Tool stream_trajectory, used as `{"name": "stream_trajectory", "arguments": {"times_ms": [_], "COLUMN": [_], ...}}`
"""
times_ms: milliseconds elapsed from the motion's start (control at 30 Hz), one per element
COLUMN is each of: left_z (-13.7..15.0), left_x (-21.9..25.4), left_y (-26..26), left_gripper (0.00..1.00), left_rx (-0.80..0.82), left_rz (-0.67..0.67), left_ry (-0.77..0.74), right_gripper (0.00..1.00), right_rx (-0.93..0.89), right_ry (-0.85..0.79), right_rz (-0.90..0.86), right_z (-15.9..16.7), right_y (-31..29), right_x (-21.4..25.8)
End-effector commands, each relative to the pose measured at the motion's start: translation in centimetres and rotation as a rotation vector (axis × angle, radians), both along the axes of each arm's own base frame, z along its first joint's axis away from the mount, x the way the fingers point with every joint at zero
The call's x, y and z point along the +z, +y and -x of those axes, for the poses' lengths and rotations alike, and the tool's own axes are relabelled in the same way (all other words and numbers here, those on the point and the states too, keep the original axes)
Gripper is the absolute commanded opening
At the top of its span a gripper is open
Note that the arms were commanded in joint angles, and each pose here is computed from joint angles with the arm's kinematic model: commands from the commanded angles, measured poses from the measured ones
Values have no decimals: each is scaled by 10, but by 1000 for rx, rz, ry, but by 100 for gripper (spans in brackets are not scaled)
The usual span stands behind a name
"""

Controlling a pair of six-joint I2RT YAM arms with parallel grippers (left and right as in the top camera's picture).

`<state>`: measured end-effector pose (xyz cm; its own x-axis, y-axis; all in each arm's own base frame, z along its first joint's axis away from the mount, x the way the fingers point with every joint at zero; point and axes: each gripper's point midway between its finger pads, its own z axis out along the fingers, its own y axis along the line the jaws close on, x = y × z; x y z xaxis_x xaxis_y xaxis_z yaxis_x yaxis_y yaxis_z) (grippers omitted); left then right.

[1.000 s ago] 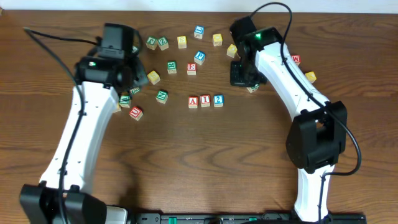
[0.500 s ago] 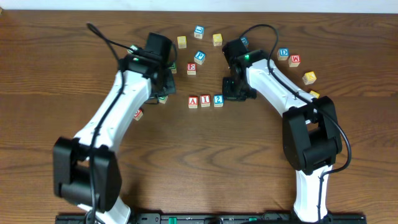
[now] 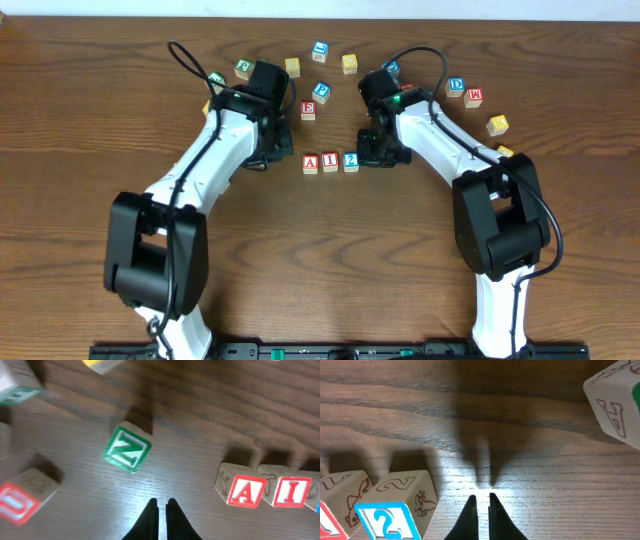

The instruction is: Spell out AI2

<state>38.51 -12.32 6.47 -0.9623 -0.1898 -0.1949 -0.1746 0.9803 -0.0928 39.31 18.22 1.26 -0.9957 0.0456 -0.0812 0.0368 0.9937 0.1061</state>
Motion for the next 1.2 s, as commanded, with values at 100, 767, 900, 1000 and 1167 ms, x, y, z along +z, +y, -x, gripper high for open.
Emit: {"name": "stream_trajectory", "arguments": {"times_ms": [100,767,900,1000,1167], "left_z": [6,-2,-2,-1,0], "left_x": [-29,-52,-52,-52,-52], "left_y": [-10,-29,-37,-41,-44], "left_gripper": [7,7,8,7,7], "left_rx": [-3,-70,-108,-118,-126], "left_rz": [51,107,105,105,106], "left_ry": [73,74,63,62,61], "right_gripper": [5,4,4,3,4], "right_rx": [13,84,101,103,105], "right_ry": [10,7,10,10,11], "right_rz": [-2,-37,-50,-50,-54], "right_z": [3,5,7,7,8], "right_y": [2,15,19,20,21], "right_x": [-4,-3,-3,-3,-3]}}
